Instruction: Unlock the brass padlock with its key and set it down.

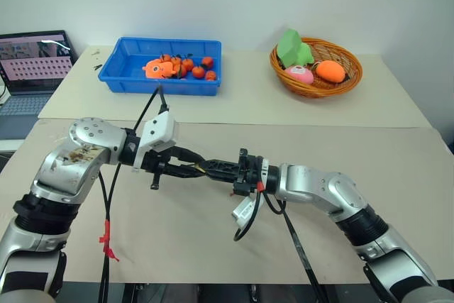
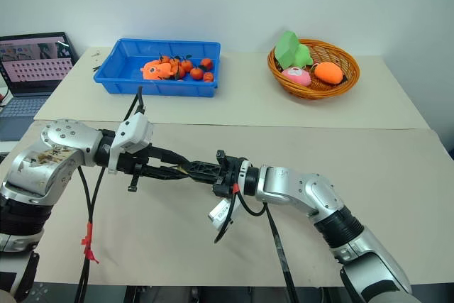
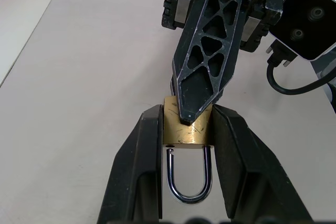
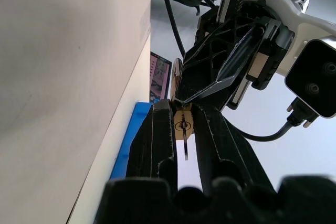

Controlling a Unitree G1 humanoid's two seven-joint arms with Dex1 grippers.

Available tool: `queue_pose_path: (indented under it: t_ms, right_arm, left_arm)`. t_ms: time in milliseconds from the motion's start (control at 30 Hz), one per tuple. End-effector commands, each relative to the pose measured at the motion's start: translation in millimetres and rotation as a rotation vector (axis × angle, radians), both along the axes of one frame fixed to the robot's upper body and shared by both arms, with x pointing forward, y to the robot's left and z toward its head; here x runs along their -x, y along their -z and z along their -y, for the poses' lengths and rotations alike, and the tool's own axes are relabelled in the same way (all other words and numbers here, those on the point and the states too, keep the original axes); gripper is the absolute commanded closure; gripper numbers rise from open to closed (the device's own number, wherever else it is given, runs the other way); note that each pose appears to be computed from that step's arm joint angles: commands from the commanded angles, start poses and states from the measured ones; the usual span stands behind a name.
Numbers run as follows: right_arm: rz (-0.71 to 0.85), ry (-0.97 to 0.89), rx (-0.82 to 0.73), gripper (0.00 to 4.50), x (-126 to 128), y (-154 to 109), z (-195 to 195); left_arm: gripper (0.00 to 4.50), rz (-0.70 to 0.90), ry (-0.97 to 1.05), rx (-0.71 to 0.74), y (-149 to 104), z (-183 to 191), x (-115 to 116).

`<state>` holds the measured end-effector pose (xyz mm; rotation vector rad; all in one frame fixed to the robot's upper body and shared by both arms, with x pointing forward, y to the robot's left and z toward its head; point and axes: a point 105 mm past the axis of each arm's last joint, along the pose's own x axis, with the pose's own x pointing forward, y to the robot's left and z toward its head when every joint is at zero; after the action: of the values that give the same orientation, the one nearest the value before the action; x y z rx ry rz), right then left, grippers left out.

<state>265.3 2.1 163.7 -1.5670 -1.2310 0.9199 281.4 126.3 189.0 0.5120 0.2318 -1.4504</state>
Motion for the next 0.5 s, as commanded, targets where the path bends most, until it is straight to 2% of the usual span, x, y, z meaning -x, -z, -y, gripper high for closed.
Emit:
queue_pose_path:
  t_ms: [33,100,167,200,400,500]
  right_arm:
    - [0.020,-0.025,-0.031,4.39,4.4,-10.7,-3.0]
    - [0.020,-0.025,-0.032,4.39,4.4,-10.9,-3.0]
    - [0.022,-0.025,-0.033,4.39,4.2,-11.2,-3.1]
    - [0.023,-0.025,-0.034,4.39,4.2,-11.3,-3.1]
    - [0.024,-0.026,-0.034,4.39,4.2,-11.4,-3.3]
    - [0.016,-0.020,-0.036,4.39,3.1,-10.7,-2.9]
  left_arm:
    - [3.66,0.042,0.008,0.016,-10.4,2.1,1.8]
    - [3.66,0.041,0.011,0.016,-10.2,2.2,2.0]
    - [2.65,0.040,0.006,0.022,-11.1,2.4,1.1]
    - [2.41,0.038,0.005,0.024,-11.4,2.4,1.0]
    - [0.03,0.051,0.005,0.025,-12.9,2.3,0.7]
    - [0.03,0.028,-0.008,0.053,-19.1,-0.5,0.5]
